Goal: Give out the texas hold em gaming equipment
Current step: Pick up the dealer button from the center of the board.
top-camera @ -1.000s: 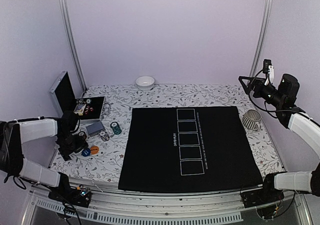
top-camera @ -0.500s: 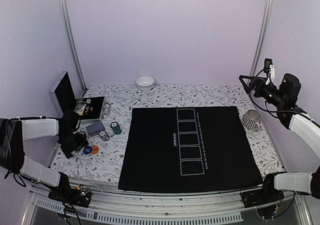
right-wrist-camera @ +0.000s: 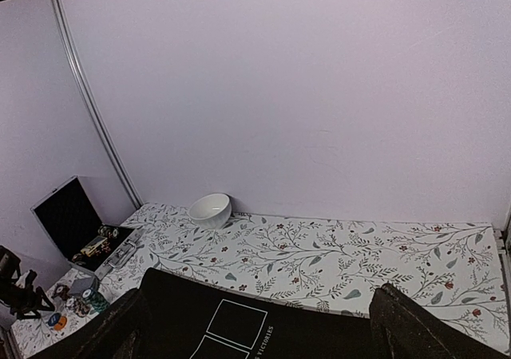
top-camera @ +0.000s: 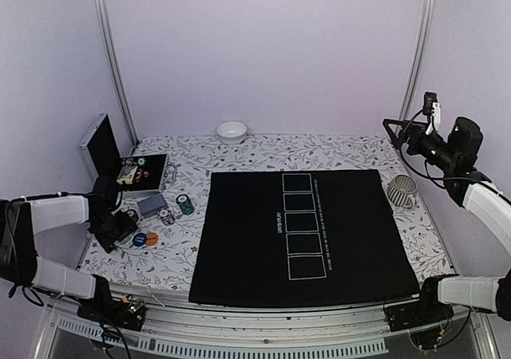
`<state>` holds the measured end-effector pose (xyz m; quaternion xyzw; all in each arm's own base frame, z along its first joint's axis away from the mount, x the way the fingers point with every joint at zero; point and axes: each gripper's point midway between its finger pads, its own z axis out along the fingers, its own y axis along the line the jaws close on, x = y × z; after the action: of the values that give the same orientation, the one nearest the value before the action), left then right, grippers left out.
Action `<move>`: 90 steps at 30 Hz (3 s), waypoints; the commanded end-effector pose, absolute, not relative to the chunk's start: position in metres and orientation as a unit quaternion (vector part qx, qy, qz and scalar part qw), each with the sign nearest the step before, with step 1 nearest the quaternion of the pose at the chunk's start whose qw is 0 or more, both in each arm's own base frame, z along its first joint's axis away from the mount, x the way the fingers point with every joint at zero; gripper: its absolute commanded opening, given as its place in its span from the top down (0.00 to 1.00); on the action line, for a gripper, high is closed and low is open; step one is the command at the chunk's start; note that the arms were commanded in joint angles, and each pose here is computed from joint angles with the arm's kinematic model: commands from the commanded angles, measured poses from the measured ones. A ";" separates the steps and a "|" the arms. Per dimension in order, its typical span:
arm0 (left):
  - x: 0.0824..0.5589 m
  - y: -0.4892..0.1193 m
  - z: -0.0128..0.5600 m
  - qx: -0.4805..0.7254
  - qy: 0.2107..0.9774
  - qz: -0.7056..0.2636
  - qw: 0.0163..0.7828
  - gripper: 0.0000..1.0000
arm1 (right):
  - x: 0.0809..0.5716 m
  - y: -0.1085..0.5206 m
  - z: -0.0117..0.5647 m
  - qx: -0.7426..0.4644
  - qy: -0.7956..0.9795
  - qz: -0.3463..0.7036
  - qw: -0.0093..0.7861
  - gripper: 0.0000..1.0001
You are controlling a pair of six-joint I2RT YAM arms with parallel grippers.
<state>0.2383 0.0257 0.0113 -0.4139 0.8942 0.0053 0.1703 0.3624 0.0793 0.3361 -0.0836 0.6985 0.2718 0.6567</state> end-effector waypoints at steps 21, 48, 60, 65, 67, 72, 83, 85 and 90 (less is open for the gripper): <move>0.208 0.034 -0.008 -0.408 0.907 0.040 0.097 0.19 | 0.361 0.082 0.345 -0.093 0.691 0.279 0.660 0.03; 0.199 0.017 -0.024 -0.390 0.917 0.043 0.071 0.46 | 0.361 0.080 0.343 -0.088 0.690 0.277 0.662 0.03; 0.218 0.041 0.037 -0.399 0.902 0.088 0.141 0.55 | 0.358 0.081 0.351 -0.090 0.684 0.280 0.668 0.03; 0.228 0.052 0.087 -0.424 0.876 0.094 0.211 0.56 | 0.355 0.082 0.356 -0.091 0.680 0.286 0.670 0.03; 0.237 0.054 0.114 -0.420 0.868 0.091 0.251 0.58 | 0.354 0.083 0.357 -0.093 0.678 0.289 0.669 0.03; 0.260 0.053 0.174 -0.380 0.863 0.096 0.318 0.61 | 0.353 0.088 0.361 -0.099 0.676 0.303 0.665 0.02; 0.318 -0.074 0.248 -0.149 0.909 0.038 0.388 0.63 | 0.348 0.090 0.366 -0.102 0.672 0.310 0.665 0.03; 0.326 -0.118 0.252 -0.085 0.916 0.020 0.391 0.63 | 0.348 0.091 0.366 -0.104 0.672 0.313 0.663 0.03; 0.327 -0.250 0.222 0.126 0.921 -0.018 0.368 0.63 | 0.347 0.091 0.366 -0.104 0.674 0.314 0.661 0.03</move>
<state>0.3311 -0.1606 0.2419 -0.0363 0.9243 0.0073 0.3798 0.3537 0.0896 0.3442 -0.0934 0.6911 0.3100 0.6462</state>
